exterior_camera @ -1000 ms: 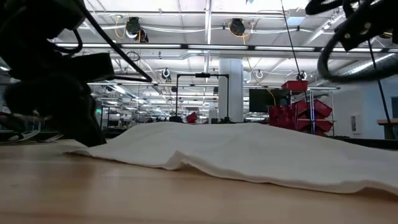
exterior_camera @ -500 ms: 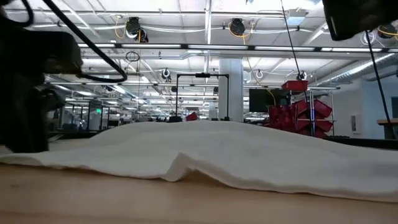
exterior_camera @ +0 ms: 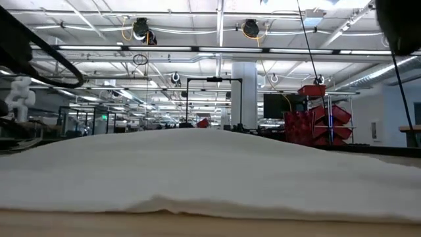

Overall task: Set table place
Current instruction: Fold the white table napkin

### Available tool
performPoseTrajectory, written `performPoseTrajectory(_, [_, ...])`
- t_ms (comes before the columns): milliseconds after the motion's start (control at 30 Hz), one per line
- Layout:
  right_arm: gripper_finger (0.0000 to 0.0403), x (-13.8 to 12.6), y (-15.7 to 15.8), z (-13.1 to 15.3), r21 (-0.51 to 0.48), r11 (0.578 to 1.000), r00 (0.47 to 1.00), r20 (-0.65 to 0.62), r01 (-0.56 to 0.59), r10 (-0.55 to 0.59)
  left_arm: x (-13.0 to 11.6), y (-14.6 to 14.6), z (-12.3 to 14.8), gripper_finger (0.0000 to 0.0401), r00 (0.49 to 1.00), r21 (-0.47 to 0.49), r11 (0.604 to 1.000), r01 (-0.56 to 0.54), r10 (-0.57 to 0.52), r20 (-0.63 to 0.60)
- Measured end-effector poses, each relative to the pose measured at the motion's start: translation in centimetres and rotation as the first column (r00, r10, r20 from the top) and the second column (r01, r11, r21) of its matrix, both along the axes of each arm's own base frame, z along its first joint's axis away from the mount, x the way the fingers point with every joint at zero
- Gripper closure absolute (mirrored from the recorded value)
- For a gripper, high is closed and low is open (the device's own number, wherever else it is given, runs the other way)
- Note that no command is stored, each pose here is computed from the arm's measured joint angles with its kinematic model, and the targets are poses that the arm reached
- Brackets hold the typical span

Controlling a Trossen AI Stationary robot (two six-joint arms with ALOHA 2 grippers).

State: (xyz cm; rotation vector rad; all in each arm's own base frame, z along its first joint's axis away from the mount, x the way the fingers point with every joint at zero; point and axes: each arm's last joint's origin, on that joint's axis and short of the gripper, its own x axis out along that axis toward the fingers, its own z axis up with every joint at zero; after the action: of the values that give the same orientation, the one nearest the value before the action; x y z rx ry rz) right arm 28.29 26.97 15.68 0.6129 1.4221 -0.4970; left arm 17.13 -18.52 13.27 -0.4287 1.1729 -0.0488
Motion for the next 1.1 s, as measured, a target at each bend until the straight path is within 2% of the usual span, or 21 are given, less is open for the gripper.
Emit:
performPoseTrajectory(100, [0.0202,0.3,0.0,1.4,0.012,1.000,0.999,0.051,0.003,-0.004,0.4,-0.5,2.0,0.0273,0.997,-0.040,0.998,0.044,-0.042,0.064])
performPoseTrajectory(200, [0.0202,0.5,-0.3,2.0,-0.064,0.998,0.990,0.143,0.010,-0.001,0.7,-0.2,4.1,0.0273,0.983,-0.044,0.997,0.062,-0.053,0.178])
performPoseTrajectory(267, [0.0202,0.6,-0.6,2.1,-0.137,0.990,0.982,0.187,0.008,0.018,0.8,0.7,4.8,0.0273,0.974,0.015,0.999,0.041,-0.043,0.223])
performPoseTrajectory(333, [0.0202,0.7,-1.2,1.5,-0.202,0.979,0.981,0.192,0.020,0.019,0.7,1.8,5.2,0.0273,0.966,0.121,0.992,-0.024,-0.009,0.259])
performPoseTrajectory(400, [0.0202,0.7,-2.3,0.3,-0.256,0.965,0.988,0.152,0.055,-0.016,0.7,3.1,5.0,0.0273,0.964,0.247,0.963,-0.105,0.037,0.265])
performPoseTrajectory(500, [0.0202,0.9,-3.5,-1.2,-0.294,0.952,0.992,0.120,0.084,-0.050,0.7,4.7,3.6,0.0273,0.963,0.345,0.919,-0.191,0.108,0.247])
performPoseTrajectory(700, [0.0202,0.9,-3.8,-1.7,-0.272,0.960,0.995,0.093,0.068,-0.044,0.4,6.8,0.0,0.0273,0.958,0.408,0.869,-0.280,0.223,0.183])
performPoseTrajectory(800, [0.0202,0.6,-3.5,-1.6,-0.245,0.968,0.997,0.067,0.055,-0.040,0.2,6.8,-1.2,0.0273,0.955,0.401,0.867,-0.296,0.264,0.132])
performPoseTrajectory(967, [0.0202,0.3,-2.3,-1.6,-0.152,0.988,0.998,0.064,0.037,-0.028,-0.5,5.3,-1.5,0.0273,0.959,0.334,0.898,-0.285,0.269,0.095])
performPoseTrajectory(1100, [0.0204,0.5,-1.1,-1.0,-0.063,0.998,0.997,0.069,0.026,-0.021,-1.2,4.0,-0.5,0.0273,0.971,0.291,0.927,-0.237,0.235,0.043])
